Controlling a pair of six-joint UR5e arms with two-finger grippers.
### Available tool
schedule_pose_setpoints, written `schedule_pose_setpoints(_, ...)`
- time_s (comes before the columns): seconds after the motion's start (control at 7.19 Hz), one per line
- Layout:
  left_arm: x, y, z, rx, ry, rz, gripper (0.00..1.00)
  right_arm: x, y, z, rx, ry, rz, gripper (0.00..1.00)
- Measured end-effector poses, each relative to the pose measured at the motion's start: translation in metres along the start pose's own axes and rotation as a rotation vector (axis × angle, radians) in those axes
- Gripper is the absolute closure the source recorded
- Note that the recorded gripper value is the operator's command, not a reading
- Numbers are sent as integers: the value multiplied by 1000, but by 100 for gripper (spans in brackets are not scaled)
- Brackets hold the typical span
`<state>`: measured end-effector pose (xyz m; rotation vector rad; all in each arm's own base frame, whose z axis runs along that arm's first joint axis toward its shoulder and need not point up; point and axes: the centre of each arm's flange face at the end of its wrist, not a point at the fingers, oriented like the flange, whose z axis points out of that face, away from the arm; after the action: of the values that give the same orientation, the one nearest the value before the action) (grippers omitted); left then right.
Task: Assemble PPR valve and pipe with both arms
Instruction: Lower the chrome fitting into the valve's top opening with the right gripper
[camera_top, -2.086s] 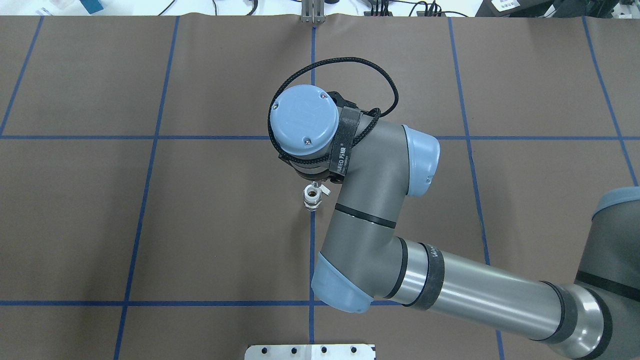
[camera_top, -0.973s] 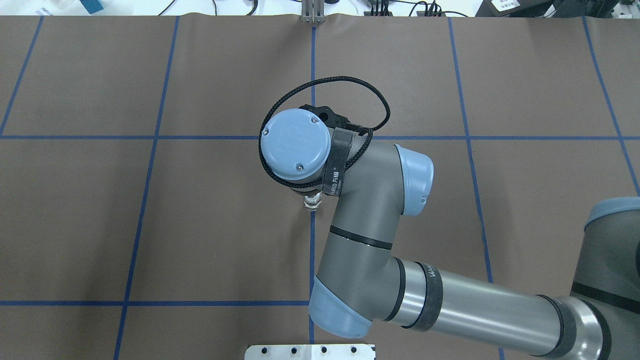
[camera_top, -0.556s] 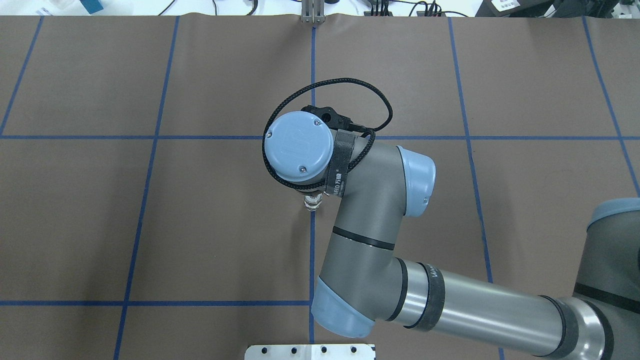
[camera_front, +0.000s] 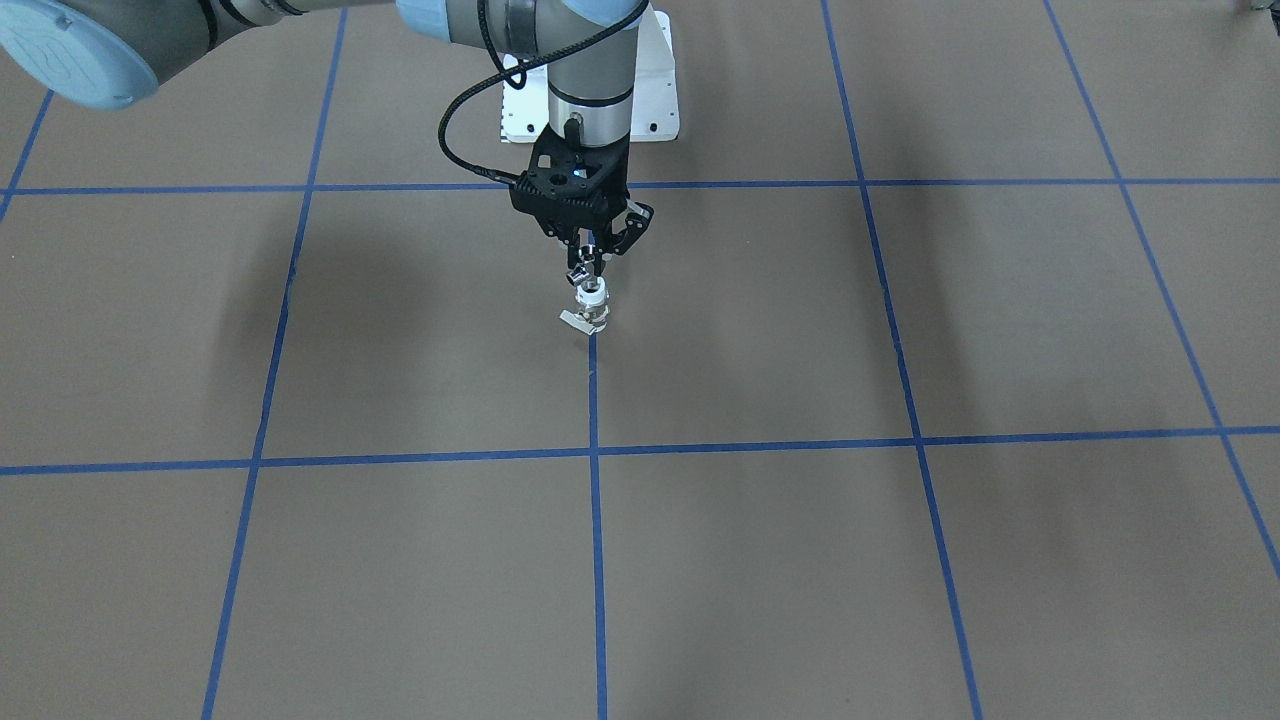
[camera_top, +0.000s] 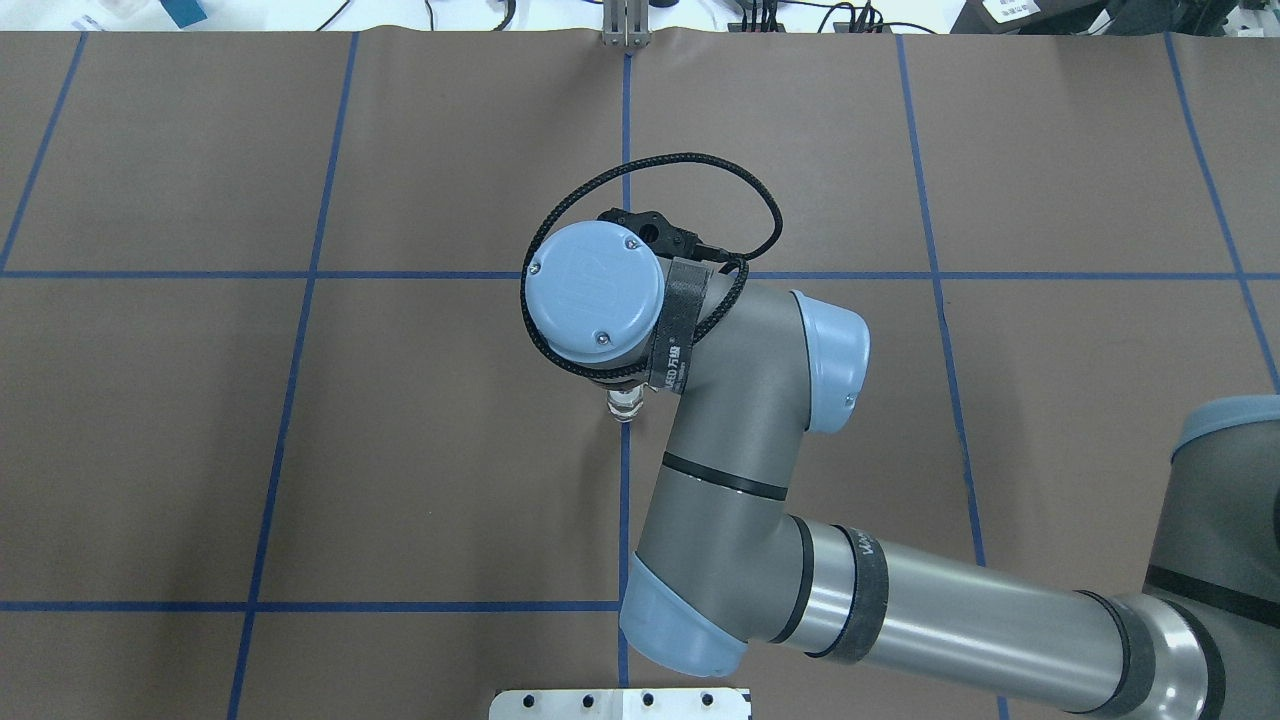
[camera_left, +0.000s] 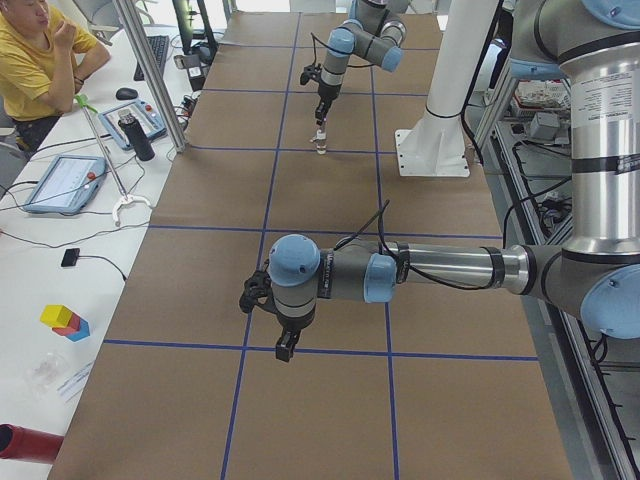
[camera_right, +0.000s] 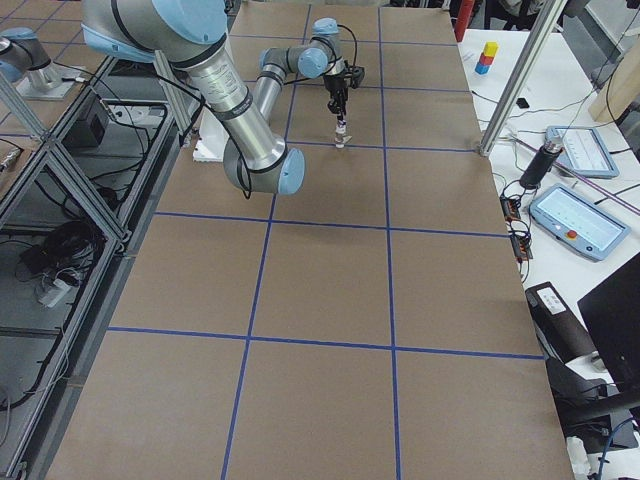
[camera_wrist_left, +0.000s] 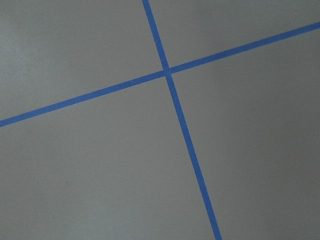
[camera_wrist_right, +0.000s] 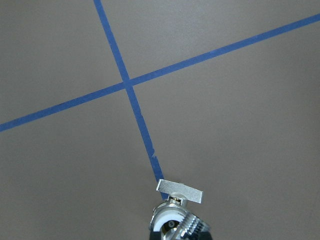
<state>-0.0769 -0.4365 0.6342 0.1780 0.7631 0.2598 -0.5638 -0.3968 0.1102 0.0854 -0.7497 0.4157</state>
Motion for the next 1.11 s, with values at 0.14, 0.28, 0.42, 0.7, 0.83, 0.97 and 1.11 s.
schedule_pose_setpoints(0.14, 0, 0, 0, 0, 0, 0, 0, 0, 0, 0, 0, -1, -2, 100)
schedule_pose_setpoints(0.28, 0, 0, 0, 0, 0, -1, 0, 0, 0, -1, 3, -1, -2, 100)
schedule_pose_setpoints(0.42, 0, 0, 0, 0, 0, -1, 0, 0, -1, 0, 7, -1, -3, 100)
schedule_pose_setpoints(0.7, 0, 0, 0, -1, 0, -1, 0, 0, -1, 1, 13, 2, -3, 100)
schedule_pose_setpoints(0.83, 0, 0, 0, -1, 0, -1, 0, 0, -2, 2, 14, 2, -3, 100)
schedule_pose_setpoints(0.97, 0, 0, 1, -1, 1, -1, 0, 0, -2, 2, 14, 2, -2, 100)
schedule_pose_setpoints(1.11, 0, 0, 1, -1, 0, -1, 0, 0, -1, 2, 14, 2, -3, 100)
